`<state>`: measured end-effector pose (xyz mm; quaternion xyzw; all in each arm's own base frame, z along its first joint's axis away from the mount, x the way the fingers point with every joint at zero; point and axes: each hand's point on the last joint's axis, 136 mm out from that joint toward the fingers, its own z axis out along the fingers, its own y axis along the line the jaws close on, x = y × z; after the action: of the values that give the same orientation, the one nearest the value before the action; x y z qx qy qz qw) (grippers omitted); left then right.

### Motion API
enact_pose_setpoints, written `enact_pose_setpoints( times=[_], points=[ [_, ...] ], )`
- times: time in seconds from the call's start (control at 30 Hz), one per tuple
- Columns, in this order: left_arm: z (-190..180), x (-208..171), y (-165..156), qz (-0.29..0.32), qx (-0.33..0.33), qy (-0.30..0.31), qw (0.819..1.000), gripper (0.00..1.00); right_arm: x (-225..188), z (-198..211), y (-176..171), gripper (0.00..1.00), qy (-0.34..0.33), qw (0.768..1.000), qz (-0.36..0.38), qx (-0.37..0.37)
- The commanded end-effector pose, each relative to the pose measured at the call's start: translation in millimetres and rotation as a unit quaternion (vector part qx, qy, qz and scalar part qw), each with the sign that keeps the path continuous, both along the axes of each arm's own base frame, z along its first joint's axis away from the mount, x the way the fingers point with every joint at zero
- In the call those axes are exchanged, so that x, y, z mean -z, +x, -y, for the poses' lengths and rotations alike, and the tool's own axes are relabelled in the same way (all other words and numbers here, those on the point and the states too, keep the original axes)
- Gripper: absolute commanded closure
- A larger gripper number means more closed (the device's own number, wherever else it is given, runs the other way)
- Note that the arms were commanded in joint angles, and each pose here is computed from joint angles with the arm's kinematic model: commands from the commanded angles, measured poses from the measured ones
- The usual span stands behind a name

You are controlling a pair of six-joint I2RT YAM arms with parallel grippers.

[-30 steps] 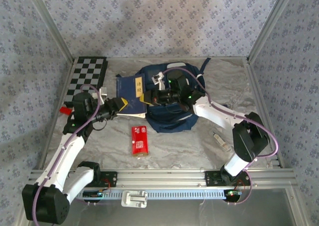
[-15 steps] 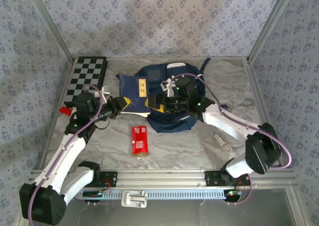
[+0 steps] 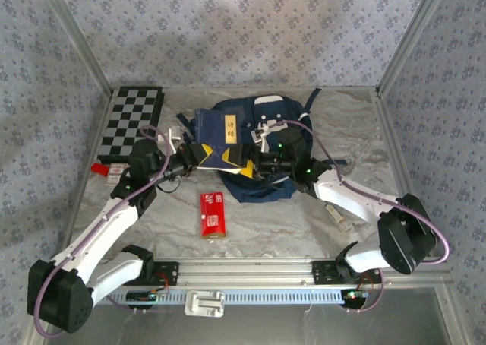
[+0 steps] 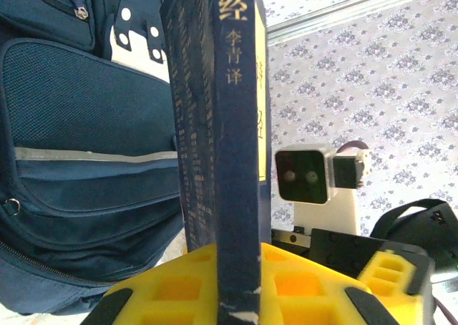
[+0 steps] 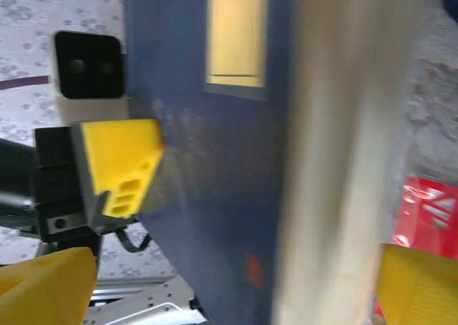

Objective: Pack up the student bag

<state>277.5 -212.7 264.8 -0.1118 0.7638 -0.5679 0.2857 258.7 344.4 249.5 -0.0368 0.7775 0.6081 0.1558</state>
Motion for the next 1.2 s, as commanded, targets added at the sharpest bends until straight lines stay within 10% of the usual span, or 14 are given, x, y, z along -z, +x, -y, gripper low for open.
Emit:
enact_pose_setpoints(
  times=[0.0, 0.87, 1.17],
  points=[
    [4.8, -49.1, 5.5, 0.071, -0.001, -0.029, 0.997, 1.00, -28.0, -10.4, 0.0, 0.03, 0.057, 0.998, 0.019, -0.019],
    [4.4, -40.8, 1.5, 0.063, -0.001, -0.005, 0.998, 1.00, -40.3, 0.9, 0.4, 0.34, 0.069, 0.997, 0.016, -0.009],
    [5.3, -37.2, -2.3, 0.063, 0.002, 0.013, 0.998, 1.00, -20.8, -0.8, 13.6, 0.68, 0.049, 0.999, 0.012, -0.005]
  ],
)
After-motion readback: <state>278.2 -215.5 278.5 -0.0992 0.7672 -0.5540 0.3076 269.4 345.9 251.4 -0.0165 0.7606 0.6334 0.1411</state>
